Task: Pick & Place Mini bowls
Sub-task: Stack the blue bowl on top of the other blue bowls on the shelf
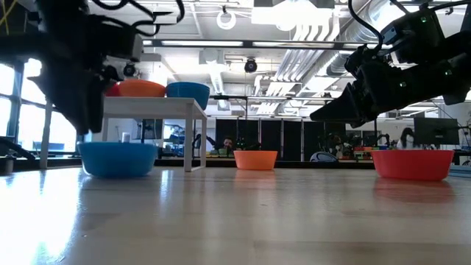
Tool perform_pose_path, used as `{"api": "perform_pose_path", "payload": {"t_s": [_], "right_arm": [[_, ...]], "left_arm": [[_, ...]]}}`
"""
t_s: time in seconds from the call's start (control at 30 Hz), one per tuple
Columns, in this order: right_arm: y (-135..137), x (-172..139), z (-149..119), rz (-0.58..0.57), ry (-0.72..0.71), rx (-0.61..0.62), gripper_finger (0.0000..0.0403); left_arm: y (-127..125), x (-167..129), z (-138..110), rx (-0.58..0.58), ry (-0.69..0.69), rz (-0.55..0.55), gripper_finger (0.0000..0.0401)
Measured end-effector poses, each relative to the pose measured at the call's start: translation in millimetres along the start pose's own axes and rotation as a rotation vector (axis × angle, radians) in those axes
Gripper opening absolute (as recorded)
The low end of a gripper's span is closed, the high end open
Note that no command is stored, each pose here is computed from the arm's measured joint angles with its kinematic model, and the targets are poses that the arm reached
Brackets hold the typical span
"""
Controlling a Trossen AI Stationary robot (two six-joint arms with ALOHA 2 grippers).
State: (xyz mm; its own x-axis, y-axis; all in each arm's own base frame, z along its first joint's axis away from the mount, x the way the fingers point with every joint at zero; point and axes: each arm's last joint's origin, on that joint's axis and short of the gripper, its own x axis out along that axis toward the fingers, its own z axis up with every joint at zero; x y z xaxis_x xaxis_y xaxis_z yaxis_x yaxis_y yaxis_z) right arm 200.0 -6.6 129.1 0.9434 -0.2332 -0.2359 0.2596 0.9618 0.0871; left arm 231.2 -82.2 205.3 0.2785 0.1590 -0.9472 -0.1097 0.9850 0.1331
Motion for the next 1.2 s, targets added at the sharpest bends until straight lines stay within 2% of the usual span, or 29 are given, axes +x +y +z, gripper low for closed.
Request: {"api": "perform_pose_path", "payload": {"t_s": [0.23, 0.83, 0.93, 1.1, 1.2], "right_arm": [[0, 0, 0, 0.000, 0.000, 0.000, 0.0001], [0, 0, 0, 0.000, 0.000, 0.000, 0.0002], [0, 0, 0, 0.000, 0.000, 0.000, 0.0001], [0, 0, 0, -0.001, 0.000, 0.000, 0.0002], [0, 0, 0, 0.000, 0.000, 0.000, 0.0001]], "left_arm": [[-7, 23, 2, -0.015, 0.063, 0.064, 0.0143], [0, 17, 6, 0.034, 0.032, 0.228, 0.0143], [7, 24, 4, 0.019, 0.045, 0.229, 0.0143], [18, 45, -6, -0.029, 0.081, 0.172, 0.0141], [22, 49, -7, -0.042, 0.088, 0.160, 0.0122]]}}
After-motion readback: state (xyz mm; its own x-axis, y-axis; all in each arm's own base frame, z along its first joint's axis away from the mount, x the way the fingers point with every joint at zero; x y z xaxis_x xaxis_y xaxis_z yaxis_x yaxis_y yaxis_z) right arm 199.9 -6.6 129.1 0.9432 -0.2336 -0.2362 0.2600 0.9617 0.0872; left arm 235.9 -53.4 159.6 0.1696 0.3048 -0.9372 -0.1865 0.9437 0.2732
